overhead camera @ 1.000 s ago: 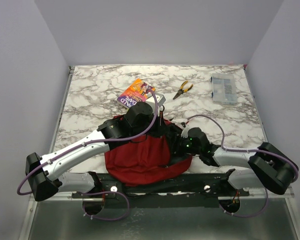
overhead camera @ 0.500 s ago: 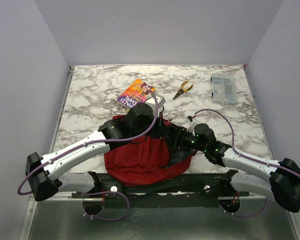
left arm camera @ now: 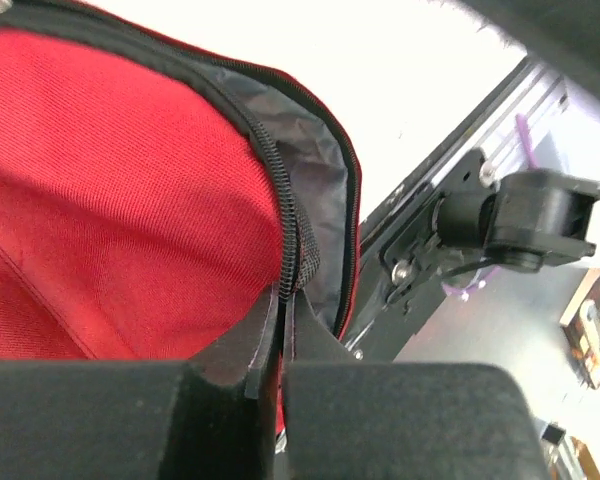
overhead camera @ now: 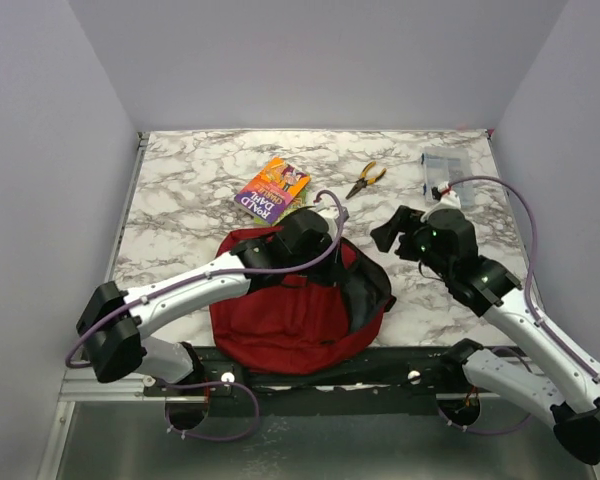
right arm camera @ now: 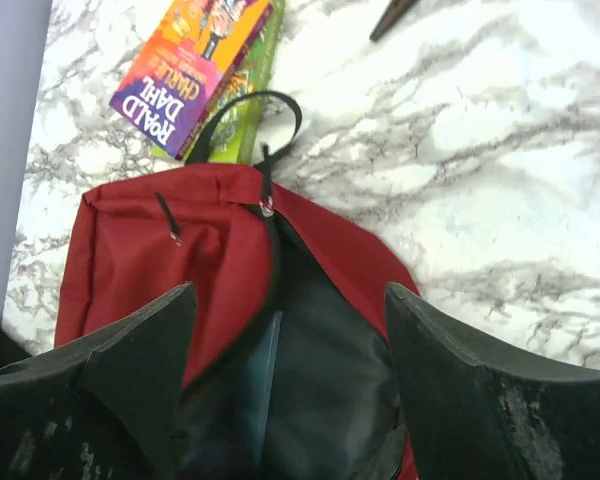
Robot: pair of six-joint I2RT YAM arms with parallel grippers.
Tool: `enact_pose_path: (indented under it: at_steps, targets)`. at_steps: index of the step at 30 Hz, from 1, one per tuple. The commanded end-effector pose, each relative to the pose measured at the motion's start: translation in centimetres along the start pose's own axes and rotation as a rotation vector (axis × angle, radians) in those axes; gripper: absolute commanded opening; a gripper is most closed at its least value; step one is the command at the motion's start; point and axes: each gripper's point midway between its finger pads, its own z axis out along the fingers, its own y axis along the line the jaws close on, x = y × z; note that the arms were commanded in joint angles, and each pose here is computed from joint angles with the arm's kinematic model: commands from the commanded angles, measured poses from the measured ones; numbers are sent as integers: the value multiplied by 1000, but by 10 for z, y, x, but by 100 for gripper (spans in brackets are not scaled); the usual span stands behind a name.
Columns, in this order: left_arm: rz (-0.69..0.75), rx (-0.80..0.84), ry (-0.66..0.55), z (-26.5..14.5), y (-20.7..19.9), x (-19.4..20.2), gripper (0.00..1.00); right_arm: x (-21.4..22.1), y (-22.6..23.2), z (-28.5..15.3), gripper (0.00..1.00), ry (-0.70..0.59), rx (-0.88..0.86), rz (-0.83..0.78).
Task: Pack the student bag
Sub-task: Place the book in the student bag, then pick up the book from the center of the board.
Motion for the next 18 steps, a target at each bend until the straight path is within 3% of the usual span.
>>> enact_pose_path:
  at_steps: [1, 4, 7, 10, 14, 18]
  targets:
    - [-54, 70, 145, 19, -5, 31, 15, -18, 3, -1, 79, 8, 27, -118]
    - [-20, 81, 112, 13, -8, 21, 57, -16, 55, 14, 79, 81, -189, -87]
    - [-15, 82, 46, -7, -2, 0, 73, -4, 91, 32, 76, 176, -349, -52]
    - [-53, 59, -31, -36, 22, -26, 98, 12, 115, 46, 74, 245, -475, 16]
    - [-178, -43, -166, -75, 79, -63, 98, 33, 123, 66, 71, 286, -516, 34]
    - [-367, -188, -344, -107, 147, -103, 98, 61, 101, 80, 69, 308, -477, 51]
